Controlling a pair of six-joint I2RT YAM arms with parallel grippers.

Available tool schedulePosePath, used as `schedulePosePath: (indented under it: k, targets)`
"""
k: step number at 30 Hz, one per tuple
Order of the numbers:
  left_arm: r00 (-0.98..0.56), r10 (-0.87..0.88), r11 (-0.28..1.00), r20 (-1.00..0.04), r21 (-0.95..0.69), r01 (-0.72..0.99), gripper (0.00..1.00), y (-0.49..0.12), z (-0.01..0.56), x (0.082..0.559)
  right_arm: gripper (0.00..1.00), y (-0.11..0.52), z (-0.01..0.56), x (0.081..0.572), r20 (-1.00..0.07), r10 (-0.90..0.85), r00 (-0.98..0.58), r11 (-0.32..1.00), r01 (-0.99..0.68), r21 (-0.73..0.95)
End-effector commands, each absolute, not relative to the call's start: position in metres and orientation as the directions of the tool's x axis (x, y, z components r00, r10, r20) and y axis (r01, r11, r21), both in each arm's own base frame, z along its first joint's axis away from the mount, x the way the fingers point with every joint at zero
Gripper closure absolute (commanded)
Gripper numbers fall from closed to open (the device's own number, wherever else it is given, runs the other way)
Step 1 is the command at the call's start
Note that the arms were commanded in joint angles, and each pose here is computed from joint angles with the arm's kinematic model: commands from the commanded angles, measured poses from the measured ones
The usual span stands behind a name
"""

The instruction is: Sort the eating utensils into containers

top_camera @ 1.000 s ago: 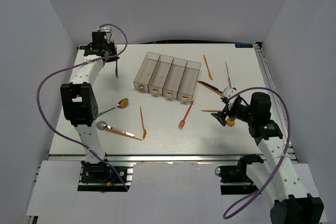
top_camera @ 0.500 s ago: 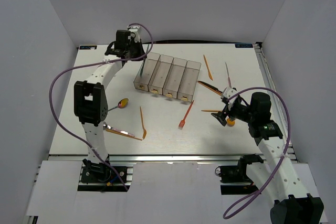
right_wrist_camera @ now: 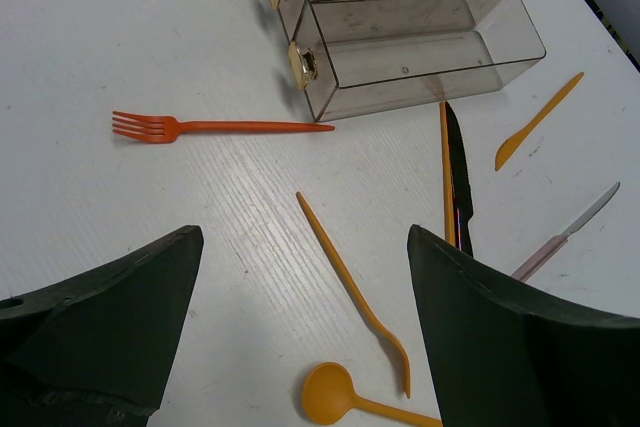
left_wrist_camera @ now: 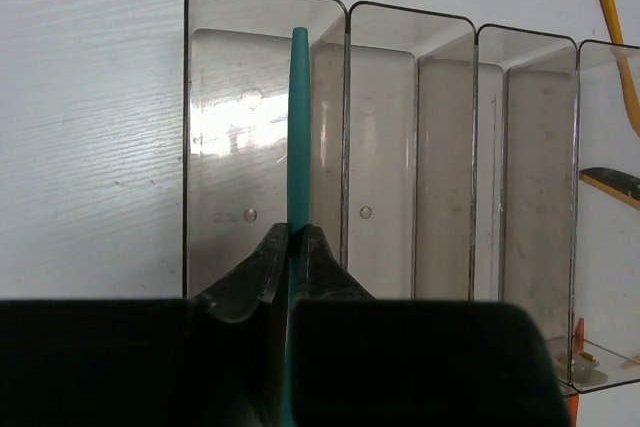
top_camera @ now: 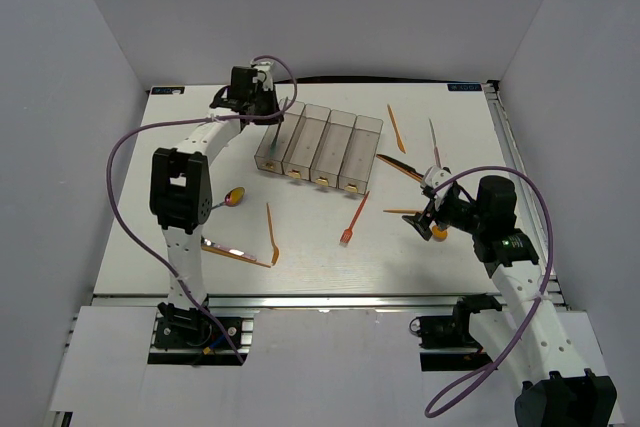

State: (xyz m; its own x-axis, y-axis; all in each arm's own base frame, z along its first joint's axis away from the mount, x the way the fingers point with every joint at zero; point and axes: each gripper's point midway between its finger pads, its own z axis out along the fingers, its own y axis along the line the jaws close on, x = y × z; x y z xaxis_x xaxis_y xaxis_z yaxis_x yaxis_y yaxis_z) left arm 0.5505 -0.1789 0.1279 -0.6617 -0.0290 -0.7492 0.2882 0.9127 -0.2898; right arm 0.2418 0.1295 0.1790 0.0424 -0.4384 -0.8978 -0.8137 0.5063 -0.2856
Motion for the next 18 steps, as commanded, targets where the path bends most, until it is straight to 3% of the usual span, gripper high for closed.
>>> schedulePosePath:
  k: [1, 7, 18]
  targets:
    - [-0.624, -0.031, 0.910, -0.781, -0.280, 0.305, 0.98, -0.1856, 0.1430, 0.5529, 0.11, 0.1325, 0.1876, 0.2439, -0.898, -0.433, 0.077, 0.495, -0.813, -0.308]
    - [-0.630, -0.030, 0.913, -0.776, -0.278, 0.299, 0.82, -0.1851, 0.1401, 0.5513, 0.11, 0.1317, 0.1871, 0.2444, -0.898, -0.434, 0.075, 0.498, -0.810, -0.309]
    - [-0.631, -0.035, 0.916, -0.775, -0.278, 0.290, 0.68, -0.1845, 0.1379, 0.5532, 0.11, 0.1322, 0.1865, 0.2440, -0.897, -0.435, 0.075, 0.495, -0.813, -0.308]
